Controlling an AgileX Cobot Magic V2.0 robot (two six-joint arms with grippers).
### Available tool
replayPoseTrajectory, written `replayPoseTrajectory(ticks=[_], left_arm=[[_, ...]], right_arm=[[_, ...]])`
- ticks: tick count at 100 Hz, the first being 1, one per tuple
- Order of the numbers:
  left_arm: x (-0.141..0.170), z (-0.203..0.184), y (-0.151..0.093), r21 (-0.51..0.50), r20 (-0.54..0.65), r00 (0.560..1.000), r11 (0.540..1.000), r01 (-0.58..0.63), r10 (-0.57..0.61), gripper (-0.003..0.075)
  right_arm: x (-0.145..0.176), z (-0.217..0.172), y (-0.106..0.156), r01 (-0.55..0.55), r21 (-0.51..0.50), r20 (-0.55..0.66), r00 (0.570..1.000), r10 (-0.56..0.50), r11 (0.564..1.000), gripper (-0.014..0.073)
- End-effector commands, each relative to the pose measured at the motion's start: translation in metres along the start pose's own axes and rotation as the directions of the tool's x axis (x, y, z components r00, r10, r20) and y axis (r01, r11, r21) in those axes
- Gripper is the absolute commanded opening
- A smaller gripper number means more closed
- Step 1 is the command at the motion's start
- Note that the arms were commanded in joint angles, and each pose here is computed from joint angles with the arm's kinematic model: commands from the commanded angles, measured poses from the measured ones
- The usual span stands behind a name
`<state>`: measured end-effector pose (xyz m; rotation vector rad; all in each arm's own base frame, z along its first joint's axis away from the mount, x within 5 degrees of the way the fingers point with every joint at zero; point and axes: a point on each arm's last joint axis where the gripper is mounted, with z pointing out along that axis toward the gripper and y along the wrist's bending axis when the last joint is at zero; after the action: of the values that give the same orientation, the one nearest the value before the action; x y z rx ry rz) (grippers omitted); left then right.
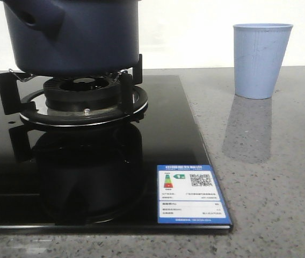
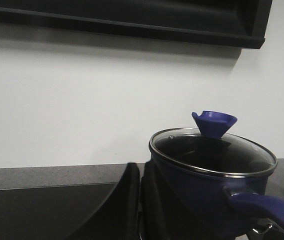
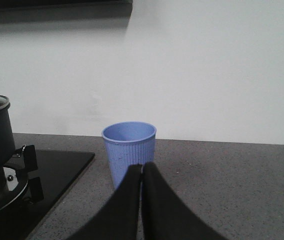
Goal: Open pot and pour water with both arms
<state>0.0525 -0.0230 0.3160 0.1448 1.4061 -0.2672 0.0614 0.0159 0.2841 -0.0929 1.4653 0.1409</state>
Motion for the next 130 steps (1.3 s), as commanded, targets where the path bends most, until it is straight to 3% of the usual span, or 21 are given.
replayPoseTrajectory(ticks=[1, 55, 65, 71, 86, 118, 130], left_arm=[[-0.009, 0.000, 0.001, -0.014, 0.036, 0.999, 0.999, 0.031, -0.031, -0.0019], [-0.008, 0.001, 0.001, -0.014, 0.033, 0.999, 0.999, 0.032, -0.031, -0.0019], [-0.007, 0.001, 0.007, -0.075, 0.026, 1.000, 0.997, -0.014, 0.016, -0.0019], [-0.002, 0.001, 0.013, -0.133, 0.032, 0.997, 0.988, 0.080, -0.076, -0.0019], [0.027, 0.001, 0.025, -0.231, -0.004, 0.995, 0.969, 0.091, -0.095, -0.0019], [0.103, -0.021, 0.027, -0.244, -0.032, 0.997, 0.968, 0.066, -0.076, -0.0019], [0.113, -0.021, 0.028, -0.250, -0.072, 0.993, 0.965, 0.076, -0.097, -0.0019]], right_arm=[[-0.010, 0.000, -0.003, 0.026, 0.036, 0.028, 0.999, -0.027, 0.999, -0.0053], [-0.010, 0.000, -0.003, 0.026, 0.036, 0.028, 0.999, -0.027, 0.999, -0.0057], [-0.010, 0.000, -0.003, 0.026, 0.036, 0.028, 0.999, -0.027, 0.999, -0.0057], [-0.010, 0.000, -0.003, 0.026, 0.036, 0.028, 0.999, -0.027, 0.999, -0.0057], [-0.010, 0.000, -0.003, 0.026, 0.036, 0.028, 0.999, -0.027, 0.999, -0.0057], [-0.010, 0.000, -0.003, 0.026, 0.036, 0.028, 0.999, -0.027, 0.999, -0.0057], [-0.009, 0.000, -0.003, 0.026, 0.034, 0.027, 0.999, -0.027, 0.999, -0.0057]])
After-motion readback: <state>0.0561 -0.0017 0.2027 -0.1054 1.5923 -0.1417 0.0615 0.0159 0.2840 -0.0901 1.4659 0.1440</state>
